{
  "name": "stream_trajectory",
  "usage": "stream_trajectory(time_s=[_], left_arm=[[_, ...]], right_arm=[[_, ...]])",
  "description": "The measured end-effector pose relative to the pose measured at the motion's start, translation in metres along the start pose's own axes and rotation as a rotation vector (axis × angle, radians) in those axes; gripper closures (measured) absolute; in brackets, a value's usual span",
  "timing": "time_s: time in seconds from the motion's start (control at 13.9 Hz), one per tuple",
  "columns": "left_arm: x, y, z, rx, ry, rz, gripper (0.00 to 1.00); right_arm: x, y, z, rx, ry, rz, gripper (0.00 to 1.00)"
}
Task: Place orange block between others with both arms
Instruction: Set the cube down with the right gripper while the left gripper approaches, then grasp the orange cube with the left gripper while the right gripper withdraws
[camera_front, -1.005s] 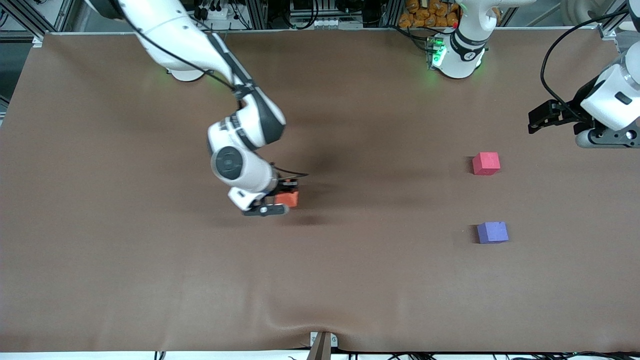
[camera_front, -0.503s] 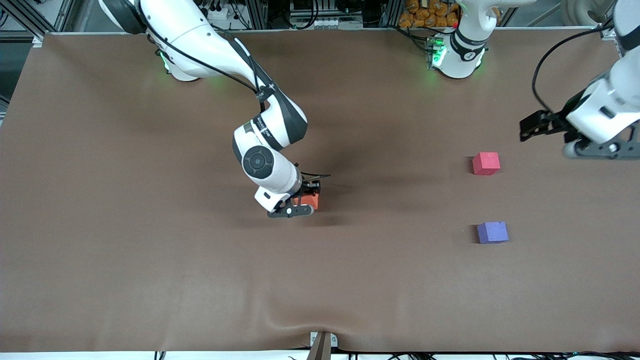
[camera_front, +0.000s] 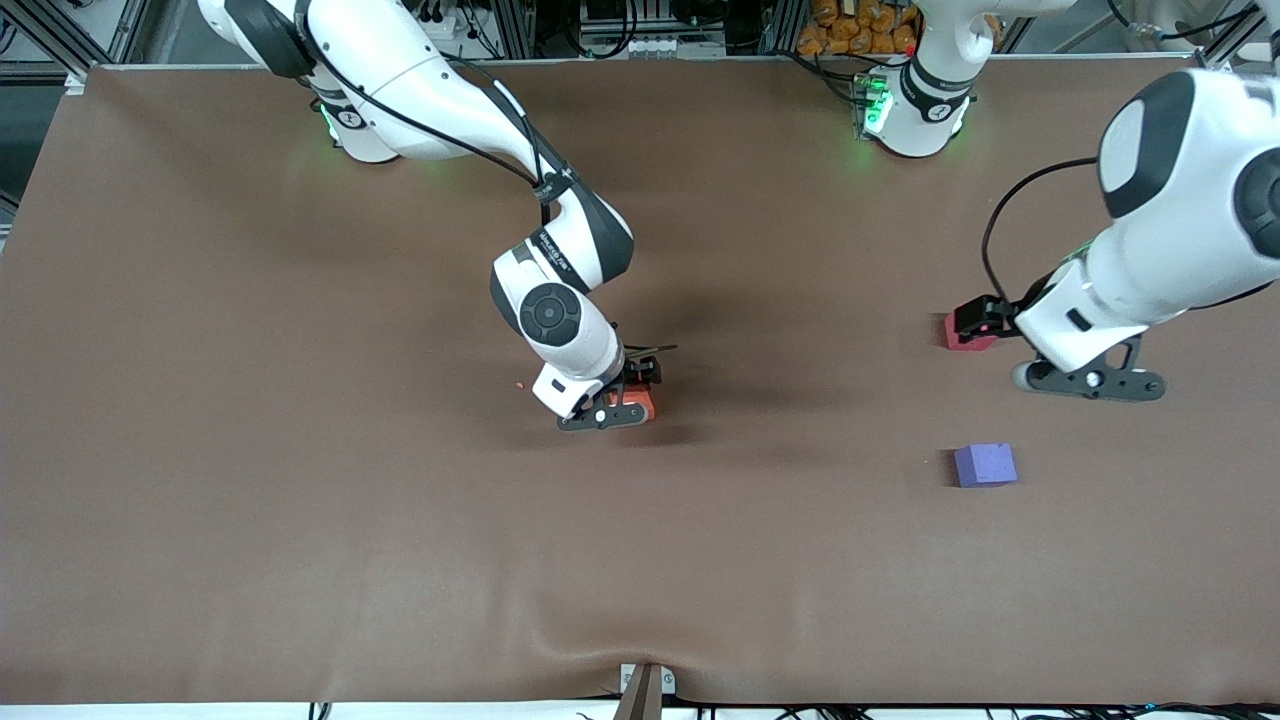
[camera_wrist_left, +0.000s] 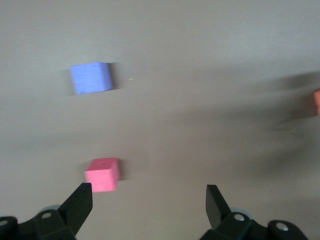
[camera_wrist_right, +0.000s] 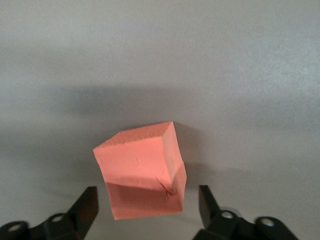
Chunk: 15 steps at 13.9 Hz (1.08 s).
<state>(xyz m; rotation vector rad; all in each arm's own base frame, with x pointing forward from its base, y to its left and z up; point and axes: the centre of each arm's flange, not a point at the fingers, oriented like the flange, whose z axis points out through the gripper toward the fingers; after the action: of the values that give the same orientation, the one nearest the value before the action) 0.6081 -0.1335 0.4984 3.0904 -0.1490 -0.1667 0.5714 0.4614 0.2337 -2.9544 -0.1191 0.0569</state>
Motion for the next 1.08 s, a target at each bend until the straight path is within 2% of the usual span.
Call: stream_trajectory(time_s=[0.07,0.22,0.43,0.65,0.79,1.08], left_arm=[[0.005,0.014,0.011,-0.011,0.004,-0.013,0.00],[0.014,0.042,0.035,-0.012,-0.005,-0.030,0.00],[0.022,0.099,0.070,-0.014,-0.011,-0.073,0.00],[0.030,0.176,0.103,-0.022,0.006,-0.189,0.00],[0.030,0.229,0.133,-0.047,0.041,-0.275,0.00],[0.026,0.306,0.192,-0.095,0.083,-0.392,0.00]], right_arm=[[0.003,0.001,-0.004,0.002,0.009,0.002,0.00],[0.013,0.007,-0.021,0.003,0.027,0.015,0.00],[0.035,0.047,-0.077,-0.039,0.017,0.062,0.00],[0.054,0.112,-0.144,-0.113,0.008,0.108,0.00],[0.061,0.159,-0.170,-0.156,0.019,0.136,0.00],[0.063,0.277,-0.192,-0.180,-0.014,0.099,0.00]])
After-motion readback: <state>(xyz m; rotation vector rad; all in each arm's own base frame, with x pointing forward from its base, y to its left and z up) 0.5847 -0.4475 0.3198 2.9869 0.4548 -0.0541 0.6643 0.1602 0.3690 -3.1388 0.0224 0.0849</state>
